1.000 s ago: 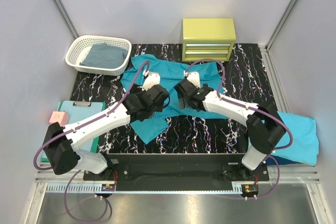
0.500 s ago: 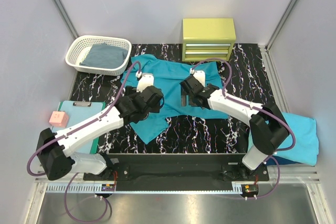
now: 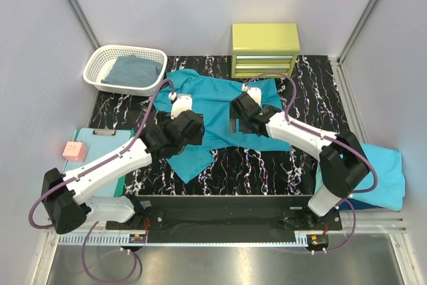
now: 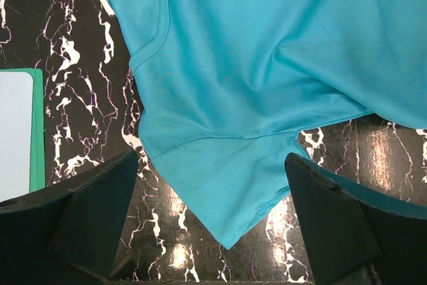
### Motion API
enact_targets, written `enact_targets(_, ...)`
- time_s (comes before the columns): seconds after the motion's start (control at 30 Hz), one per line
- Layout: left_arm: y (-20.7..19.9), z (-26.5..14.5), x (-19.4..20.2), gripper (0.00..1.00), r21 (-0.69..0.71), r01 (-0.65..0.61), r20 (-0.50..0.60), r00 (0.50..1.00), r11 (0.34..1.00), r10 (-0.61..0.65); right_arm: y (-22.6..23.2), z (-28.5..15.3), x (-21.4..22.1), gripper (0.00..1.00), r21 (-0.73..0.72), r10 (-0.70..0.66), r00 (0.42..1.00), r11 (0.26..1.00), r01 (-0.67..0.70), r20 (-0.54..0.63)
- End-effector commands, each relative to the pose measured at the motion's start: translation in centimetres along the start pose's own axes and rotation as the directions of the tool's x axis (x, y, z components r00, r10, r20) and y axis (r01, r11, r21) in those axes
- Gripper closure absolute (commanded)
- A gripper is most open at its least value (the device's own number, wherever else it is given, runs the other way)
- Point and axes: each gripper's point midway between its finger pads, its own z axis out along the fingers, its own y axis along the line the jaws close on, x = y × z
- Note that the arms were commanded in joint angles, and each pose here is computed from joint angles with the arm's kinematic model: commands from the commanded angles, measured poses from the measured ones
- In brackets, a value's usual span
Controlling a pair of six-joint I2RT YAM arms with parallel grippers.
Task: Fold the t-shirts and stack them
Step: Flatten the tshirt out
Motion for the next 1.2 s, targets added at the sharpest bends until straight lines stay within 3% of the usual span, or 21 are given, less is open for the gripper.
enact_targets(0.0,-0.8,-0.3,-1.1,0.02,0.041,0.016,0.026,1.000,0.999,-0.017,1.8,-2.0,-3.7,0.02,-0.073,0.011,0.998,0.997,-0.006,0.062)
enact_targets(0.23,-1.4,0.5,-1.4,0.02,0.032,-0.033,0.018,0.999,0.999,0.032,-0.1,-3.6,-3.7,0.02,-0.033,0.011,0.996,0.999,-0.008,0.087)
enact_targets(0.47,-2.3,0.2,-1.5,0.02,0.077,-0.002,0.013,1.000,0.997,0.001,-2.4,-4.1,-2.6,0.01,0.015,-0.004,0.994,1.000,0.003,0.106)
enact_targets(0.63,-1.8,0.2,-0.1,0.02,0.085,0.016,-0.008,1.000,0.996,-0.015,-3.7,-0.7,-2.3,0.01,0.014,0.020,0.999,1.000,-0.020,0.036)
enact_targets(0.97,-1.0,0.1,4.2,0.04,0.101,0.108,-0.093,0.991,0.989,-0.099,-1.7,2.9,-2.9,0.02,-0.040,0.009,1.000,0.999,-0.010,-0.018)
enact_targets(1.17,0.0,-0.8,5.2,0.05,0.088,0.158,-0.097,0.984,0.983,-0.150,-0.3,1.1,-6.3,0.03,-0.091,0.052,0.997,0.995,-0.047,0.059)
